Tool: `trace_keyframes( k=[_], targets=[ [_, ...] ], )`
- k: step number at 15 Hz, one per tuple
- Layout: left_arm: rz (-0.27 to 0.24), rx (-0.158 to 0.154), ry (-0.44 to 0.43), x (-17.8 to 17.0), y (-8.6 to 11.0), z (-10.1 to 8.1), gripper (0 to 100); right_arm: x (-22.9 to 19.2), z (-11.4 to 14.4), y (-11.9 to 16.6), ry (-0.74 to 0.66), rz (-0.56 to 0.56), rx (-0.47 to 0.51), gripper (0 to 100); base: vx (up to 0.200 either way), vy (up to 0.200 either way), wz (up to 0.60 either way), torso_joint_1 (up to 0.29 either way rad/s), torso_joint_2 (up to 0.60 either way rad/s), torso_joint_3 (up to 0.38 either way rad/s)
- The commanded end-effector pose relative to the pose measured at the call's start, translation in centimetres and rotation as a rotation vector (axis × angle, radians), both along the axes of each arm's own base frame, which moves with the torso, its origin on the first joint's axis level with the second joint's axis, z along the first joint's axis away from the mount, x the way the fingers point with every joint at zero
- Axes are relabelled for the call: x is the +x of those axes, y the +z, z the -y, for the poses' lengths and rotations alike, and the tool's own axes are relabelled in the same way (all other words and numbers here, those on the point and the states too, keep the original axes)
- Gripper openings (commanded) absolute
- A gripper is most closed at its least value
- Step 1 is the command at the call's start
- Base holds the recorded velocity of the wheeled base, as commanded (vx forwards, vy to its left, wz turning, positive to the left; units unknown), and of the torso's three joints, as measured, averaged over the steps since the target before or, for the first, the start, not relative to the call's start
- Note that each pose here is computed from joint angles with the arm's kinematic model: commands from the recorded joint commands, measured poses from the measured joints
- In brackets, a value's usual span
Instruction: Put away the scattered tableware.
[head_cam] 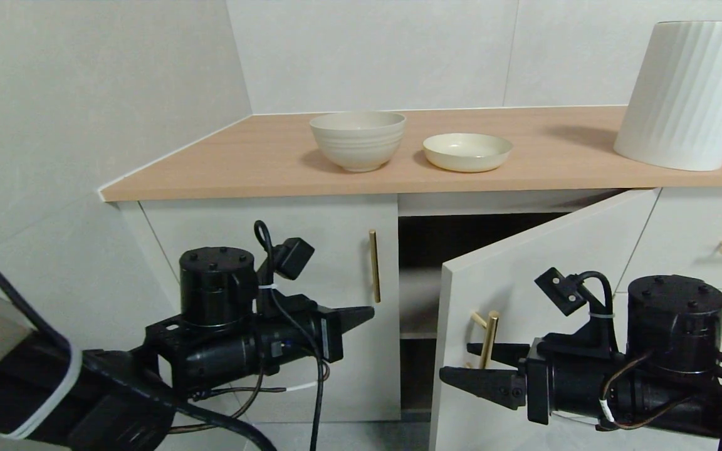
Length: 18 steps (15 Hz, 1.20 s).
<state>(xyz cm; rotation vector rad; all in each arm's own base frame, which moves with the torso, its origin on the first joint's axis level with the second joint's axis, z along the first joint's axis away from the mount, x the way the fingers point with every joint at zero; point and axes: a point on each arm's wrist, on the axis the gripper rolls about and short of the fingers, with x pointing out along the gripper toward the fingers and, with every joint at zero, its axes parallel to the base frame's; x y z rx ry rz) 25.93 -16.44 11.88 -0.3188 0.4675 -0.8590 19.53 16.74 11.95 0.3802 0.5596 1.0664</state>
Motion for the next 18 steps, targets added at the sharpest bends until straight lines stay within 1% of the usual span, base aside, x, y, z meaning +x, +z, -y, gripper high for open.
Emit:
trace_keyframes(
  k=[1,3,5,6,7,9,12,13,17,18],
  targets=[
    [-0.022,0.009,-0.048,1.2,-2.8,2.3,0,0.1,-0.1,-0.5,-0.002,-0.016,-0.013,100,0.0,0.0,0.0,0.0,0.0,0.0],
    [-0.001,-0.001,-0.082,2.1,-4.0,4.6,0,0.1,-0.1,-0.6,-0.001,-0.017,-0.016,100,0.0,0.0,0.0,0.0,0.0,0.0],
    [0.031,-0.022,-0.119,2.6,-4.7,6.6,0,0.1,-0.1,-0.5,-0.002,-0.012,-0.014,100,0.0,0.0,0.0,0.0,0.0,0.0],
    [0.037,-0.027,-0.128,2.5,-4.7,7.0,0,0.1,-0.1,-0.4,-0.004,-0.01,-0.012,100,0.0,0.0,0.0,0.0,0.0,0.0],
    [0.052,-0.038,-0.15,2.4,-4.8,7.9,0,0.1,0.0,-0.3,-0.01,-0.004,-0.012,100,0.0,0.0,0.0,0.0,0.0,0.0],
    [0.077,-0.058,-0.16,2.6,-4.2,8.3,0,-0.1,0.4,0.2,-0.032,0.015,-0.003,100,0.0,0.0,0.0,0.0,0.0,0.0],
    [0.084,-0.064,-0.174,2.4,-4.0,8.7,0,-0.6,1.4,0.9,-0.074,0.039,0.006,100,0.0,0.0,0.0,0.0,0.0,0.0],
    [0.098,-0.076,-0.178,2.5,-3.6,9.1,0,-1.3,2.0,1.3,-0.111,0.058,0.007,100,0.0,0.0,0.0,0.0,0.0,0.0],
    [0.111,-0.086,-0.191,2.3,-3.2,9.5,0,-2.4,3.1,0.9,-0.193,0.056,-0.023,100,0.0,0.0,0.0,0.0,0.0,0.0],
    [0.108,-0.093,-0.203,1.9,-3.1,9.9,0,-2.7,3.4,0.6,-0.235,0.052,-0.041,100,0.0,0.0,0.0,0.0,0.0,0.0]
  ],
)
